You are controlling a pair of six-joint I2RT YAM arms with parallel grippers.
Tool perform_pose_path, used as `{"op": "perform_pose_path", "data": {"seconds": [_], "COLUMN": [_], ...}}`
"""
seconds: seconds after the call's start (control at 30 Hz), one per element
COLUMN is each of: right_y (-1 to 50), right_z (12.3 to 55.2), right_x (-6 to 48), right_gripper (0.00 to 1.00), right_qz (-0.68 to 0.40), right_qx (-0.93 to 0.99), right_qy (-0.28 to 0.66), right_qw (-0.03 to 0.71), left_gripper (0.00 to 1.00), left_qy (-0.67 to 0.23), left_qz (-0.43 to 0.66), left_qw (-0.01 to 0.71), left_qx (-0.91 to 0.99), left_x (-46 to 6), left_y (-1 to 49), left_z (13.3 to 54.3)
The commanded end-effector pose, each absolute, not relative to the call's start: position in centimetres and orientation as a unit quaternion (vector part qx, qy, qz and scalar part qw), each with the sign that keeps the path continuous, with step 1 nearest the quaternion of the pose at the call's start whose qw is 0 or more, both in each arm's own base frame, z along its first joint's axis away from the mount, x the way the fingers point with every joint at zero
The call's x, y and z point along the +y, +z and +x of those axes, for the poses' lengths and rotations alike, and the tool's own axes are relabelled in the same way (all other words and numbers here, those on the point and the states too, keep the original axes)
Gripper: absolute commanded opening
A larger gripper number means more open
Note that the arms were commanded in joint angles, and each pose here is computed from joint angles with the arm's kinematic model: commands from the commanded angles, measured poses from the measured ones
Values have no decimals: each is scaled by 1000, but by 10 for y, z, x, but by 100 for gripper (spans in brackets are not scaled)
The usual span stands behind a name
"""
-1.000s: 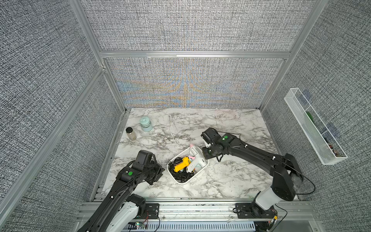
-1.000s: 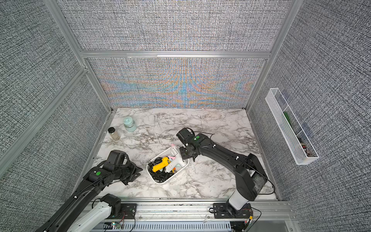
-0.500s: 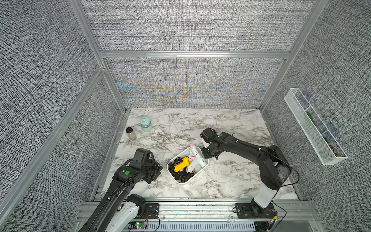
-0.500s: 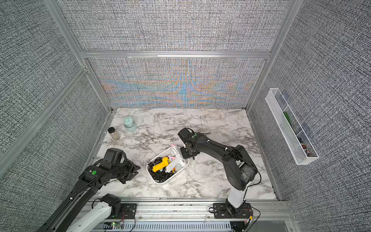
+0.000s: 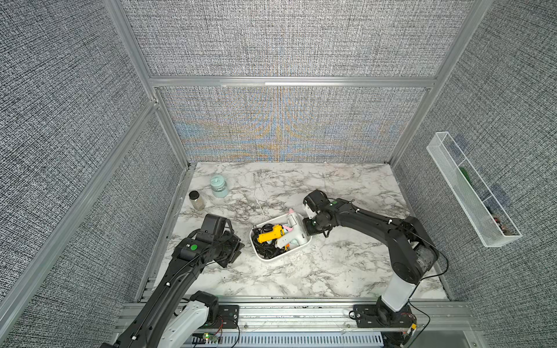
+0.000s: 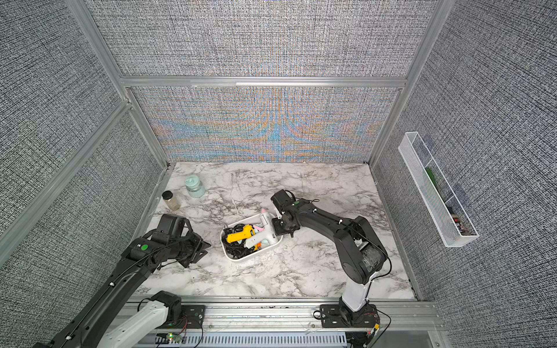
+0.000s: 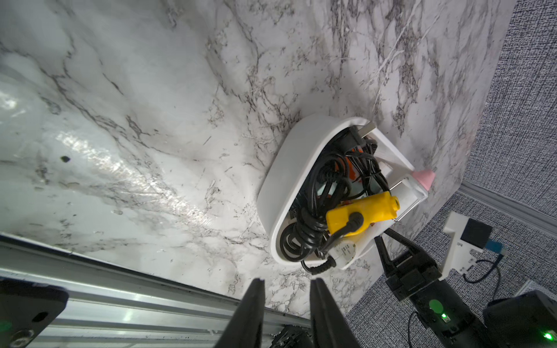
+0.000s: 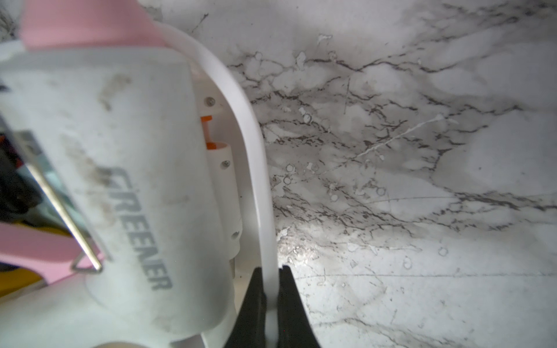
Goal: Put the hot melt glue gun into the storage box
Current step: Adjust the storage box at the center of the board, then reset both arms
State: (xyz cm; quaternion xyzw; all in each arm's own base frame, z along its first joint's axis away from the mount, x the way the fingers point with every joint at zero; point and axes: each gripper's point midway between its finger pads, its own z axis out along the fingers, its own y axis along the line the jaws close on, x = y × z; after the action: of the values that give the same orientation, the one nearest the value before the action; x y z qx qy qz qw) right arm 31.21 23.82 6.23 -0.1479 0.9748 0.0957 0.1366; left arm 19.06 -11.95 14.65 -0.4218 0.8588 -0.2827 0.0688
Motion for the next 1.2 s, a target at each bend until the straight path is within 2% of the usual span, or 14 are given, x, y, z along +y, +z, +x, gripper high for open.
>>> {"op": "perform_pose_path", "data": {"seconds": [0.0,0.07,0.13,0.2,0.33,0.47,0.53,0.67,0.8,1.0,1.17], "right_y": [68,80,102,130,202,240,244,241,220,188,166], "right_z": [323,323,322,321,325,341,352,359,354,350,361], "right_x": [229,227,222,220,197,149,116,64,23,-8,-14], "right_gripper": [4,34,56,67,81,90,92,97,99,99,99], "right_qz": [-114,-117,-120,-122,-93,-31,13,46,72,76,61], "right_qx": [978,975,969,961,935,898,878,817,777,752,742], "right_qy": [73,69,61,60,57,55,42,-33,-67,-115,-112], "right_qw": [161,177,206,239,339,436,476,574,621,644,658], "left_gripper": [32,32,32,33,39,49,51,65,77,87,90], "left_qy": [-282,-270,-254,-233,-174,-40,24,127,173,235,199], "left_qz": [-401,-394,-383,-370,-337,-298,-270,-254,-213,-190,-234], "left_qw": [93,104,123,145,218,343,406,512,540,560,609], "left_qx": [867,872,880,888,899,890,873,811,796,771,731], "left_x": [-118,-113,-106,-98,-75,-24,-3,31,35,43,55], "left_y": [156,161,169,178,202,236,250,258,240,209,185], "left_z": [204,208,214,219,237,262,274,292,303,314,316]}}
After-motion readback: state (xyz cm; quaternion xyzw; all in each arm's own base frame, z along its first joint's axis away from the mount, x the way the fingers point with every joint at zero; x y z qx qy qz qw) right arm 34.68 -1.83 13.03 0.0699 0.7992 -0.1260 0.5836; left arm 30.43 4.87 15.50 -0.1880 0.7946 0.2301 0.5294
